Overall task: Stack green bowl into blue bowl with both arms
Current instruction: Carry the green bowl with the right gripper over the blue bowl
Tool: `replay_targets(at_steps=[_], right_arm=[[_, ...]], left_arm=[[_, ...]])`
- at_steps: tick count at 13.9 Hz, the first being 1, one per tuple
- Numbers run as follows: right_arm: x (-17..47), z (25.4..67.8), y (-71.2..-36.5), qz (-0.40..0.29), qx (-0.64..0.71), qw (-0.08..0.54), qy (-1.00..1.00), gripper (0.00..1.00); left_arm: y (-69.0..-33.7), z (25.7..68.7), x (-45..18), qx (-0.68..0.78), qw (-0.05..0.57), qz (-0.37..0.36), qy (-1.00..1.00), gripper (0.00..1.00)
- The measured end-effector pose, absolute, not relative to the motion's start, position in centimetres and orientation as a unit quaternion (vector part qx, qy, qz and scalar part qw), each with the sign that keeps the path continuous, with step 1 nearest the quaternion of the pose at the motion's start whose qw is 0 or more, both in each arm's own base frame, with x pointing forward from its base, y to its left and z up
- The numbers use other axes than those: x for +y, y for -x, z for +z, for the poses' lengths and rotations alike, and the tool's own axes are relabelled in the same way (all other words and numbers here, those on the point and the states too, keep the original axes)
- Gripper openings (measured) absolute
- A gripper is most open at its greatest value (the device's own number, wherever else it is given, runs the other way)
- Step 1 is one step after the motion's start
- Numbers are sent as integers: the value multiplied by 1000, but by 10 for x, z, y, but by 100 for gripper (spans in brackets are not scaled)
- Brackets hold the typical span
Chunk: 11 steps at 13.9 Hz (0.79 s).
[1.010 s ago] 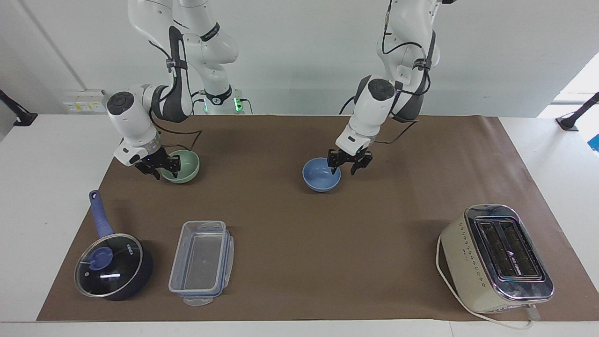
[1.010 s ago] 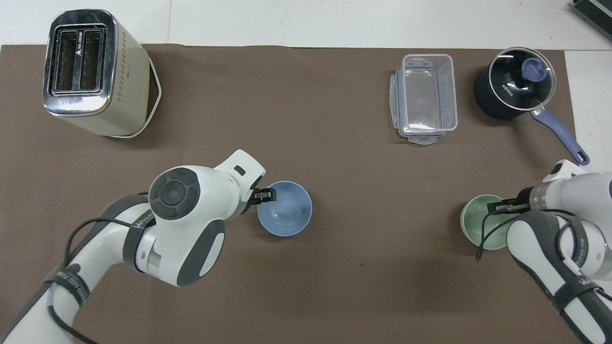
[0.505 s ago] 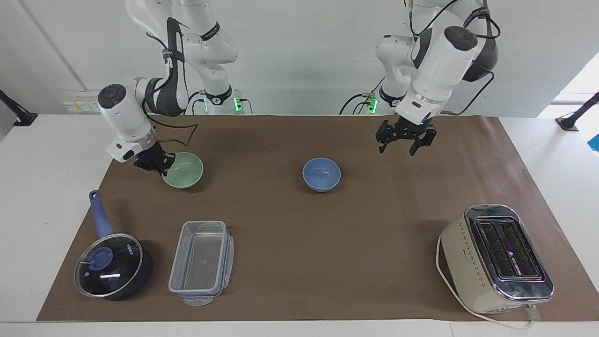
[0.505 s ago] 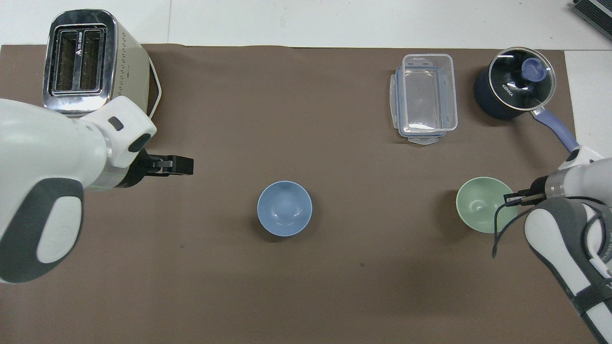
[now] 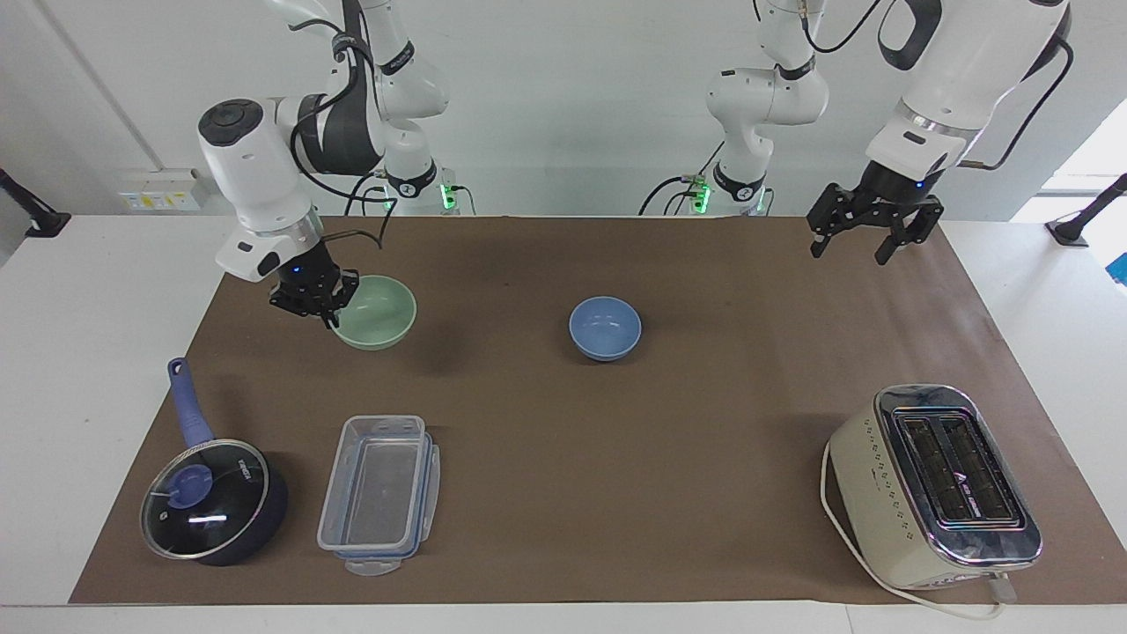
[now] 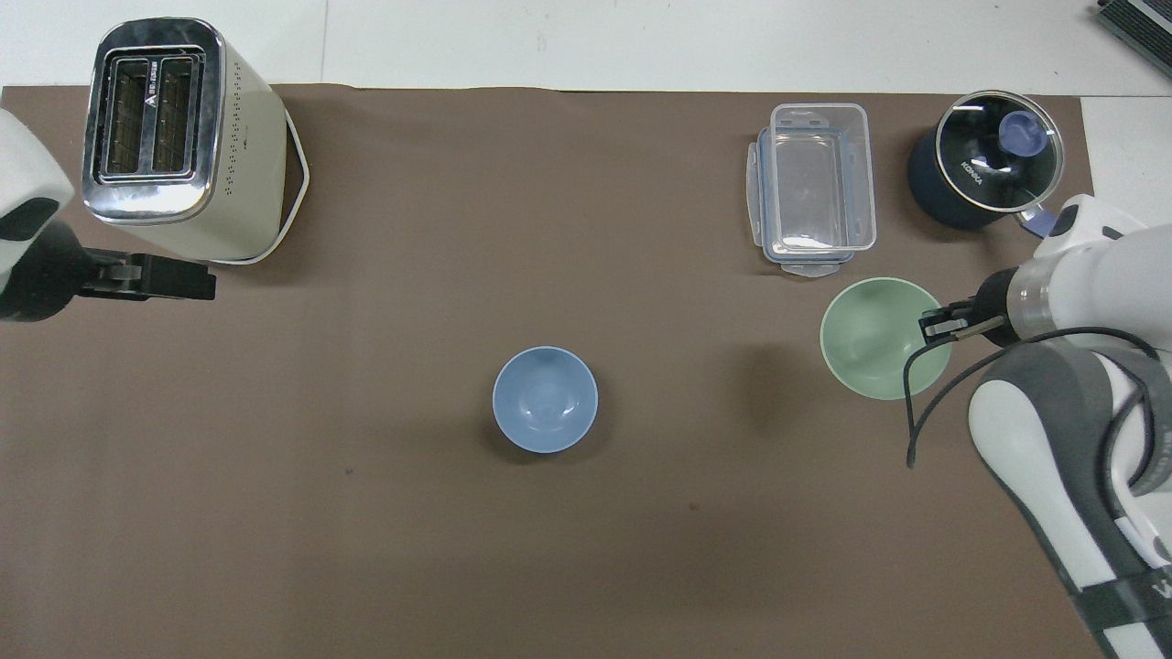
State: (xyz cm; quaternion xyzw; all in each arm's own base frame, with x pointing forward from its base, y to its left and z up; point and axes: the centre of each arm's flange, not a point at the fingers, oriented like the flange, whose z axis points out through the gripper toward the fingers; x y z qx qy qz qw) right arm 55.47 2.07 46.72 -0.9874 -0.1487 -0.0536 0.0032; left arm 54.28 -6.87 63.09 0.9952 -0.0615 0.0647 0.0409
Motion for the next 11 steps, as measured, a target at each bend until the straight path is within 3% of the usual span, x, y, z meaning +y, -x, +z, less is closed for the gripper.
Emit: replay_targets(at_steps=[5,11], right_arm=[[136,470,-540,-53,-121,28,991,5],[263,437,-514,-61,-88,58,993,5]], left_arm=[[-553,643,-57,-59,30,59,-996,100],[-561,639,-56,-66,28,50,-996,100]])
